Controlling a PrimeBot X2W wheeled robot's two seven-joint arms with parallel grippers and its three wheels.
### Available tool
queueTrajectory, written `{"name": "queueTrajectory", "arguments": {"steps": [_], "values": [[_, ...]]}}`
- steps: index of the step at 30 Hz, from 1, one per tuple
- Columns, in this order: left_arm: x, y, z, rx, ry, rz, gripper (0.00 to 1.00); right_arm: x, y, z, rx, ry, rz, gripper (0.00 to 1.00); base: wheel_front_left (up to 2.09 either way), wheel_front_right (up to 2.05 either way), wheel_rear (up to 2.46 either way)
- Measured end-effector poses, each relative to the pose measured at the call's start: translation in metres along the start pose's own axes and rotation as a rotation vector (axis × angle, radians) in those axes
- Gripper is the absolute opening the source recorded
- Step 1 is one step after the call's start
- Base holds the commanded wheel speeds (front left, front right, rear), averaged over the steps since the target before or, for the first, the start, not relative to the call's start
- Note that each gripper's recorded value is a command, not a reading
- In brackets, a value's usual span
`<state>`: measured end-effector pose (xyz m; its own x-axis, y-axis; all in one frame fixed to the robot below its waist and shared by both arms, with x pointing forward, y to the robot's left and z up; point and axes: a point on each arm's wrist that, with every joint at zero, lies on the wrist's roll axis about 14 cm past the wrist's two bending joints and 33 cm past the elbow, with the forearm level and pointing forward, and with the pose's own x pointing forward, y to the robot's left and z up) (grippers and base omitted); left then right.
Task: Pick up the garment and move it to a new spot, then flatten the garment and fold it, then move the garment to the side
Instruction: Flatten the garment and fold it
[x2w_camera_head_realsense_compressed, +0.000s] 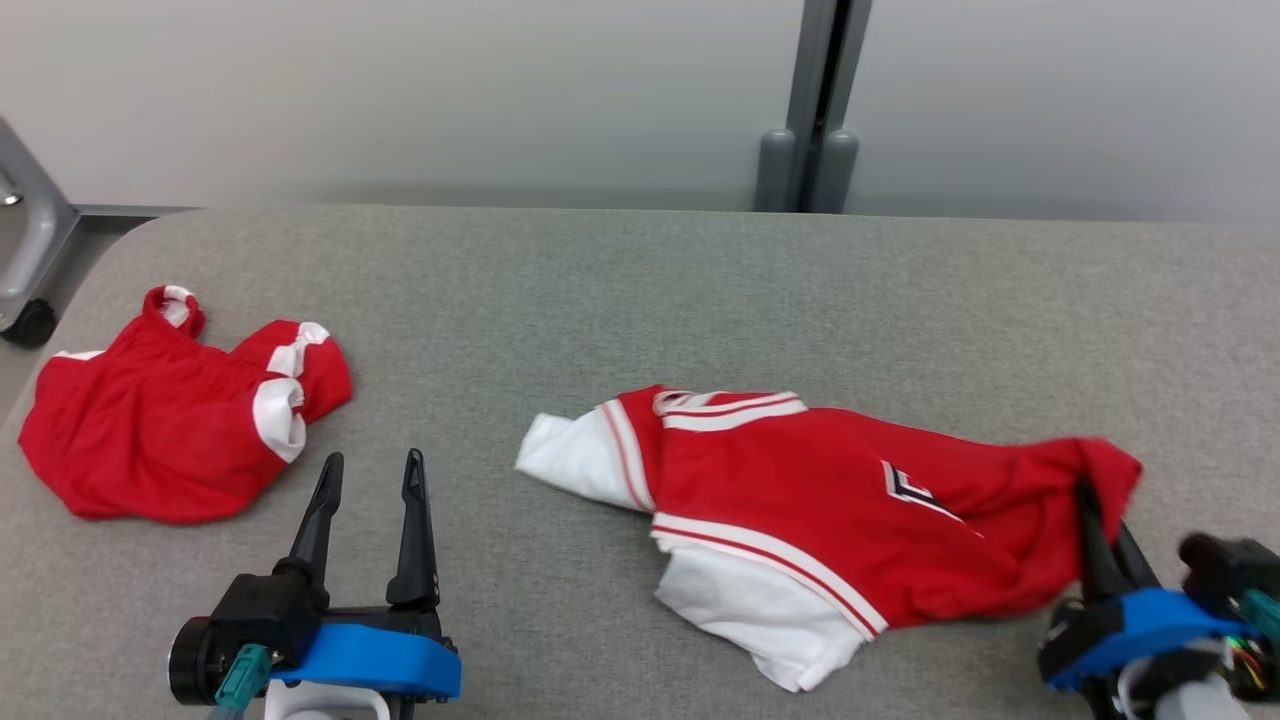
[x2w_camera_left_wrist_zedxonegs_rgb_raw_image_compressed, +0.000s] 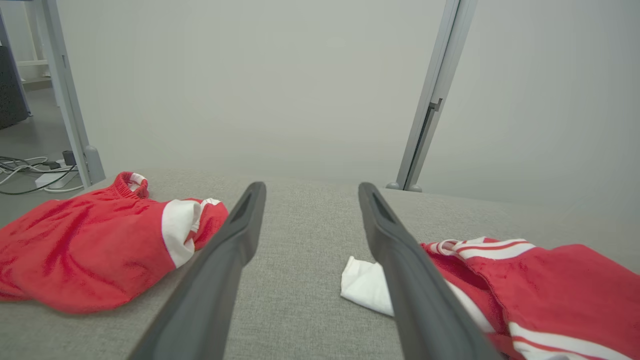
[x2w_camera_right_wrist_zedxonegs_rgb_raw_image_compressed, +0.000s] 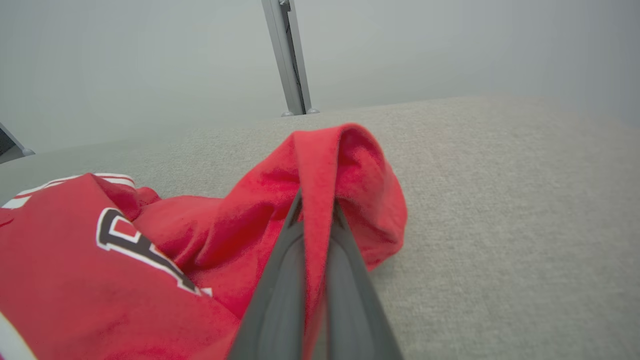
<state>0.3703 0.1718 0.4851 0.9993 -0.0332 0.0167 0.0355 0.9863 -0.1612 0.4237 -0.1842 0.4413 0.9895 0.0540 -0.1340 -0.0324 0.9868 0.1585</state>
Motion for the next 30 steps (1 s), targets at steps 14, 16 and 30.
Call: {"name": "queueTrajectory", "arguments": {"steps": [14, 16, 30], "values": [[0.012, -0.017, -0.006, -0.006, 0.015, -0.054, 1.00, -0.057, -0.068, 0.020, -0.003, -0.063, -0.215, 1.00, 0.00, 0.00, 0.00], [0.013, -0.017, -0.006, -0.002, 0.013, -0.058, 1.00, -0.056, -0.069, 0.037, -0.029, -0.114, -0.217, 1.00, 0.00, 0.00, 0.00], [0.011, -0.016, -0.002, 0.006, 0.004, -0.061, 1.00, -0.041, 0.025, 0.093, -0.110, -0.301, 0.054, 1.00, 0.00, 0.00, 0.00]]}}
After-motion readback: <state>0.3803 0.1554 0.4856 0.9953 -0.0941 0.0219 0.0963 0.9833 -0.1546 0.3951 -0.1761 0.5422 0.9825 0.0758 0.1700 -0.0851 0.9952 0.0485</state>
